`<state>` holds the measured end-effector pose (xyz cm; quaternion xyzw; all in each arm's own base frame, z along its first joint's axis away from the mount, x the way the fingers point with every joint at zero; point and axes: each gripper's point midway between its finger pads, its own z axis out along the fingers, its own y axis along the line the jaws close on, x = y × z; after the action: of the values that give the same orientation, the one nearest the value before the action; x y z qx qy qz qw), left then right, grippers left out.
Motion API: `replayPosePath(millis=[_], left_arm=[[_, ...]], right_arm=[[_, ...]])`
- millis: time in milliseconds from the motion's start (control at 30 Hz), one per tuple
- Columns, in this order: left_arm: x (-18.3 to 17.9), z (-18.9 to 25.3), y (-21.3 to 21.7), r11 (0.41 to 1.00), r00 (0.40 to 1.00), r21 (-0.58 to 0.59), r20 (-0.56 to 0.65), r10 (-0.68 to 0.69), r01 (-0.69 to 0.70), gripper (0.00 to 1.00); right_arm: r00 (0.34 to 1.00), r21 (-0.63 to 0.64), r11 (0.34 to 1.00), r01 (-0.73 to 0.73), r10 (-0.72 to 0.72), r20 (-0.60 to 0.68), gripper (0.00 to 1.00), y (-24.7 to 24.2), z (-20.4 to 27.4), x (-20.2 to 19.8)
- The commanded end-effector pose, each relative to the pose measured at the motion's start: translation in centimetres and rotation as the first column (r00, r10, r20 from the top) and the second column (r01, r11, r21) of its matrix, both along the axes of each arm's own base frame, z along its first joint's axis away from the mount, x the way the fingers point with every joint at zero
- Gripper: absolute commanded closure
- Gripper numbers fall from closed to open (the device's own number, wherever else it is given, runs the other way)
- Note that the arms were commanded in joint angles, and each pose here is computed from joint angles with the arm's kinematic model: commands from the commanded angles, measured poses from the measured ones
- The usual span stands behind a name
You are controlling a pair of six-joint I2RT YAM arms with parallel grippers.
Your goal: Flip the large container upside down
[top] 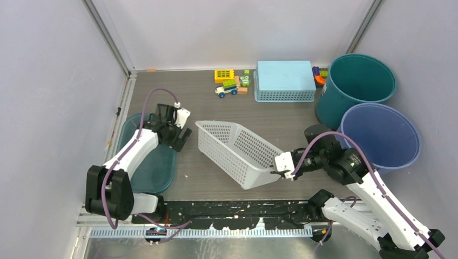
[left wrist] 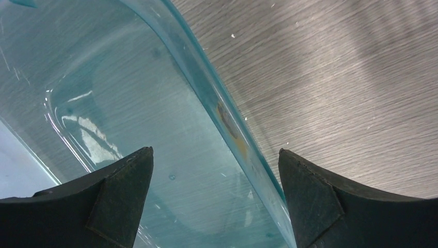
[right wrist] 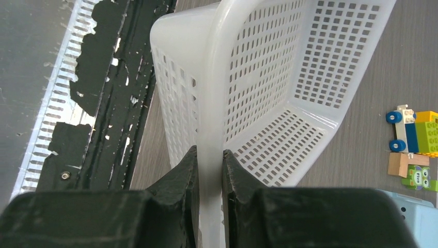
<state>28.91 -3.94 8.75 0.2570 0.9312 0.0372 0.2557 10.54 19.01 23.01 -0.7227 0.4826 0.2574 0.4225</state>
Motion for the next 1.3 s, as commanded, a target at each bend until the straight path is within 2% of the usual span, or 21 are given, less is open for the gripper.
replayPosePath(millis=[0, 233, 400, 533, 700, 833, 1067, 1267], left_arm=[[0.2, 0.7, 1.4, 0.997, 0.999, 0.075, 0.053, 0.008, -0.012, 0.1], [-1.3, 0.6, 2.4, 0.993, 0.999, 0.118, 0.046, 0.006, -0.012, 0.12], [-2.1, 0.3, 3.6, 0.985, 0.998, 0.165, 0.029, 0.055, -0.059, 0.12], [-2.6, 0.2, 3.7, 0.984, 0.998, 0.162, 0.02, 0.066, -0.069, 0.11], [-2.0, 2.2, 2.5, 0.993, 0.995, 0.082, 0.058, 0.08, -0.085, 0.08], [-0.6, 6.2, 0.9, 0.997, 0.984, -0.022, 0.162, 0.074, -0.072, 0.03], [0.5, 13.8, -2.4, 0.976, 0.936, -0.214, 0.35, 0.041, 0.037, 0.0], [0.0, 17.0, -4.5, 0.941, 0.904, -0.309, 0.427, 0.007, 0.139, 0.0]], right_arm=[[0.999, 0.077, 0.996, -0.038, 0.035, 0.036, 0.99, 0.8, 2.8, -0.2], [0.999, 0.089, 0.995, -0.04, 0.039, 0.019, 0.99, 0.9, 3.0, -0.3], [0.999, 0.098, 0.994, -0.041, 0.041, 0.006, 0.99, 1.0, 3.4, -0.3], [0.999, 0.109, 0.993, -0.047, 0.048, -0.008, 0.99, 1.2, 3.7, -0.4], [0.998, 0.126, 0.991, -0.041, 0.046, -0.042, 0.99, 1.5, 3.8, -0.1], [0.996, 0.138, 0.99, -0.03, 0.041, -0.078, 0.99, 1.8, 3.9, 0.2], [0.991, 0.172, 0.985, -0.007, 0.03, -0.131, 0.99, 1.9, 4.3, 0.7], [0.982, 0.198, 0.98, 0.005, 0.033, -0.185, 0.99, 2.1, 4.5, 1.1]])
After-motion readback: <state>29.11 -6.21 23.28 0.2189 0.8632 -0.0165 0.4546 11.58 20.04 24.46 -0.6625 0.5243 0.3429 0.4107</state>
